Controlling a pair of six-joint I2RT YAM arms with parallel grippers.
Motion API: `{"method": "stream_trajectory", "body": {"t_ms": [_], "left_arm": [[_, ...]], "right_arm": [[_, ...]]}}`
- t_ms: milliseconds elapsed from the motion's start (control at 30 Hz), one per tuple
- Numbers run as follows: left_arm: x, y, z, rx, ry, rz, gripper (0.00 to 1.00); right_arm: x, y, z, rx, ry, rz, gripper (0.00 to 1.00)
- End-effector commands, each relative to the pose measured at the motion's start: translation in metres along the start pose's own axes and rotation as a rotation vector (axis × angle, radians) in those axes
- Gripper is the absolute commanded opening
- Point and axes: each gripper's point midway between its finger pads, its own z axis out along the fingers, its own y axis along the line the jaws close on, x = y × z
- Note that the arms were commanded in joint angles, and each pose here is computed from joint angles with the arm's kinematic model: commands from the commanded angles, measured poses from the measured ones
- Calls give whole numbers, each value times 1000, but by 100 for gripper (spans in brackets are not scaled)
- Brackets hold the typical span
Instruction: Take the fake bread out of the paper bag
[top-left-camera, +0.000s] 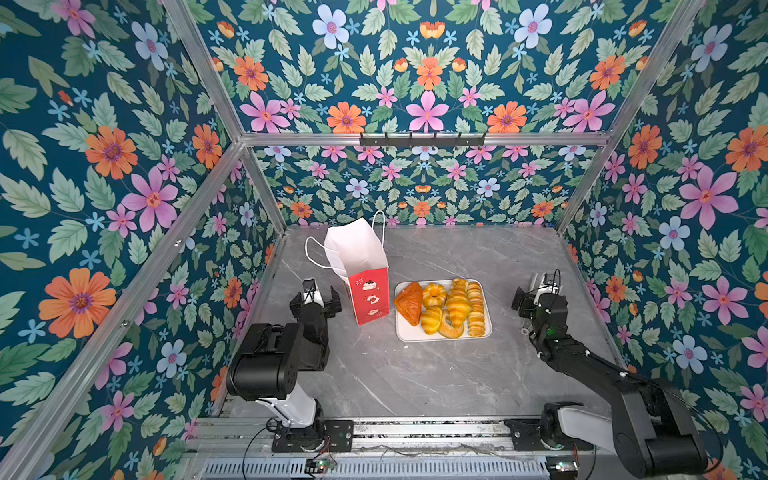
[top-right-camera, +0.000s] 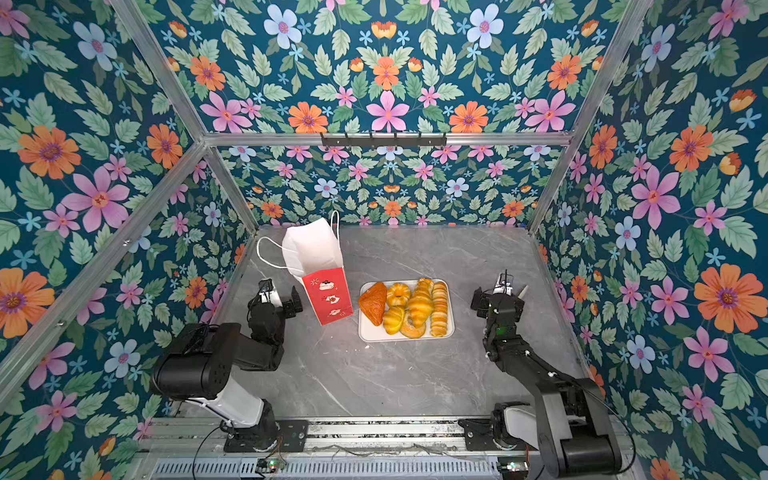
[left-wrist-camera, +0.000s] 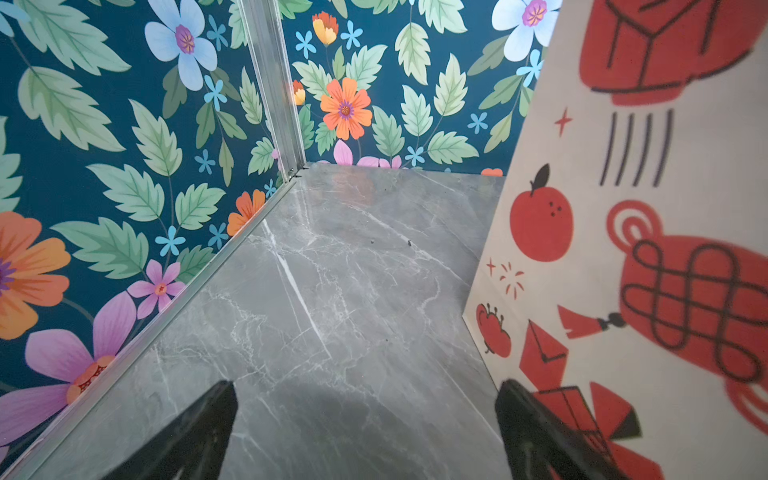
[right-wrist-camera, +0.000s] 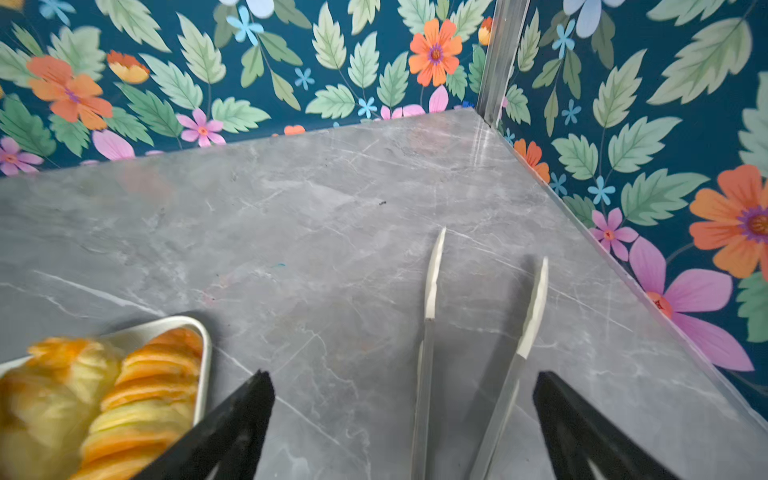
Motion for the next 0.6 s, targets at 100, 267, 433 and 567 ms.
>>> {"method": "stream_trajectory", "body": {"t_ms": [100,267,433,567], "left_arm": [[-9,0,0,-1,-34,3,100],[-9,0,0,-1,-35,3,100],[-9,0,0,-1,-34,3,100],[-9,0,0,-1,-34,3,100]], "right_arm": [[-1,-4,15,44,-74,-10,99],[3,-4,16,11,-60,8,97],[10,-6,20,-22,-59,40,99],[13,-7,20,-20,-45,42,99]]}}
